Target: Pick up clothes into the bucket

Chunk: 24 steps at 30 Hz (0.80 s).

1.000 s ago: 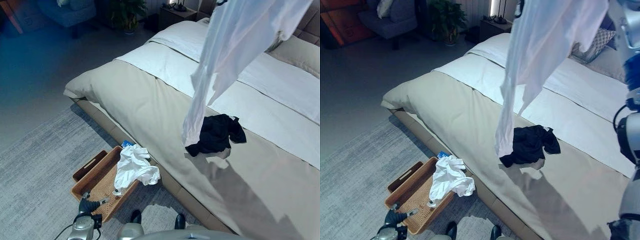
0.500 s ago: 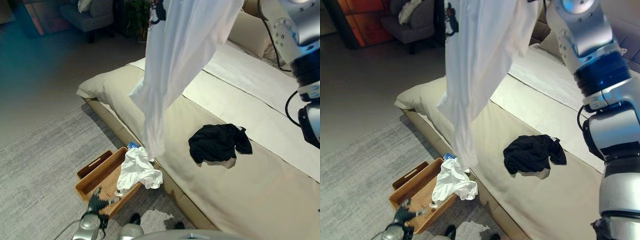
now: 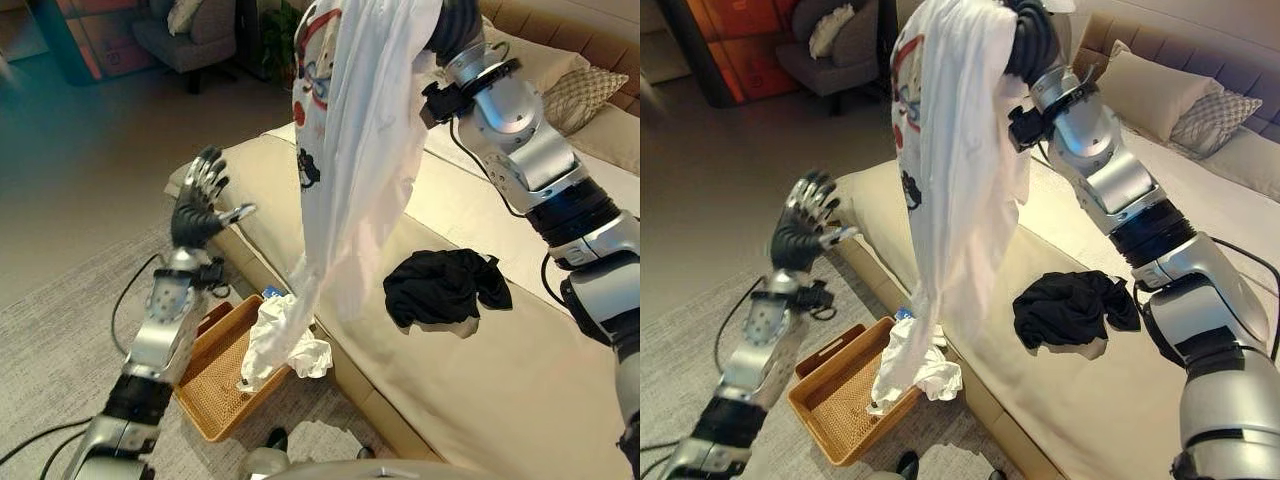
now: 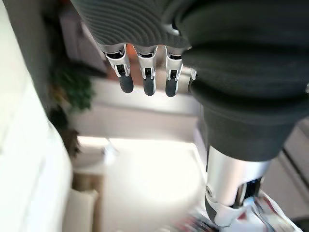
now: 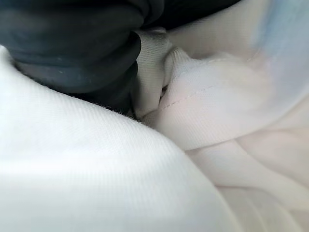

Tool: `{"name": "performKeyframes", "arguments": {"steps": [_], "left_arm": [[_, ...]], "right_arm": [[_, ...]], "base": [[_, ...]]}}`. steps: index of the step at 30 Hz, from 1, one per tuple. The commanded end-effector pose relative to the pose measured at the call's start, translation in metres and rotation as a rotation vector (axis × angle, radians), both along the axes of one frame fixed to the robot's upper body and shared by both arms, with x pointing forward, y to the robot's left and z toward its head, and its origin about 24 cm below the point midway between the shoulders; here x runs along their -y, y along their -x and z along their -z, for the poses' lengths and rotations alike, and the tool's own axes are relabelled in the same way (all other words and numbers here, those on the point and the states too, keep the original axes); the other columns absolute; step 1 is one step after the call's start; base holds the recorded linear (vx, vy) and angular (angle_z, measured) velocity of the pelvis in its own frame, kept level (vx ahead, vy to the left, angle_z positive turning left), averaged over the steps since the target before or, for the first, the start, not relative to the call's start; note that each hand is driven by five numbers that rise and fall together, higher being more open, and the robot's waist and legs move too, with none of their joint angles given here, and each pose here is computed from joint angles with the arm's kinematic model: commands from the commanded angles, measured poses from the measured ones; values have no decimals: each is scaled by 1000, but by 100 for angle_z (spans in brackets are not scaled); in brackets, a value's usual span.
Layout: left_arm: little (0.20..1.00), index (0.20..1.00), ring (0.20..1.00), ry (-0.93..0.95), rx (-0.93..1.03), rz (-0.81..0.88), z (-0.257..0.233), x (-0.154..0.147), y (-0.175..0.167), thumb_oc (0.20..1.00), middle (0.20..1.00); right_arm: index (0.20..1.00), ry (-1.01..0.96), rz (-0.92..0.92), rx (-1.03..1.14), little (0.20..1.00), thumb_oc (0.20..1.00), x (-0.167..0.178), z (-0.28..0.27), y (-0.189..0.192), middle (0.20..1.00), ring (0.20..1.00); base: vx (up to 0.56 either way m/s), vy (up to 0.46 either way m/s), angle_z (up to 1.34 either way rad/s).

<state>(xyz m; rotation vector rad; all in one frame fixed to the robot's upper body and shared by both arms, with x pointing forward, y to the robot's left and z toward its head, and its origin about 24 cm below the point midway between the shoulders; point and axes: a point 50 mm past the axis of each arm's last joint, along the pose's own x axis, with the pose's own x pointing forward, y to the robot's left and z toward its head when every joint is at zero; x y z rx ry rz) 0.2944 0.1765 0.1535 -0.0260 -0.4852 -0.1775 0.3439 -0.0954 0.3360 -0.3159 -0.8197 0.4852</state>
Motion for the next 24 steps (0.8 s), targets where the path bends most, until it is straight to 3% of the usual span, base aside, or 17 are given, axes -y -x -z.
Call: {"name": "performKeyframes", "arguments": {"steps": [1, 9, 15, 23, 24], "left_arm": [[1000, 1000, 1000, -35, 124, 64, -30, 16, -5, 1000, 1000], [1000, 1000, 1000, -91, 55, 226, -25, 55, -19, 1000, 1000], [1000, 1000, 1000, 29, -105, 334, -2, 79, -24, 1000, 1000], [1000, 1000, 1000, 10, -146, 345, 2, 92, -30, 1000, 1000], [853, 853, 853, 29, -159, 359, 3, 94, -30, 853, 853]], "right_arm": [[200, 7, -81, 116, 200, 200, -14, -31, 19, 200, 200], [200, 3, -206, 95, 200, 200, -31, -25, 30, 200, 200], [200, 10, -309, 89, 200, 200, -46, -20, 44, 200, 200], [200, -4, -406, 82, 200, 200, -54, -14, 58, 200, 200], [200, 0, -414, 77, 200, 200, -55, -13, 59, 200, 200]], "base": [[0, 0, 0], [3, 0, -3], [7, 0, -7], [-1, 2, -1], [10, 5, -6]]}}
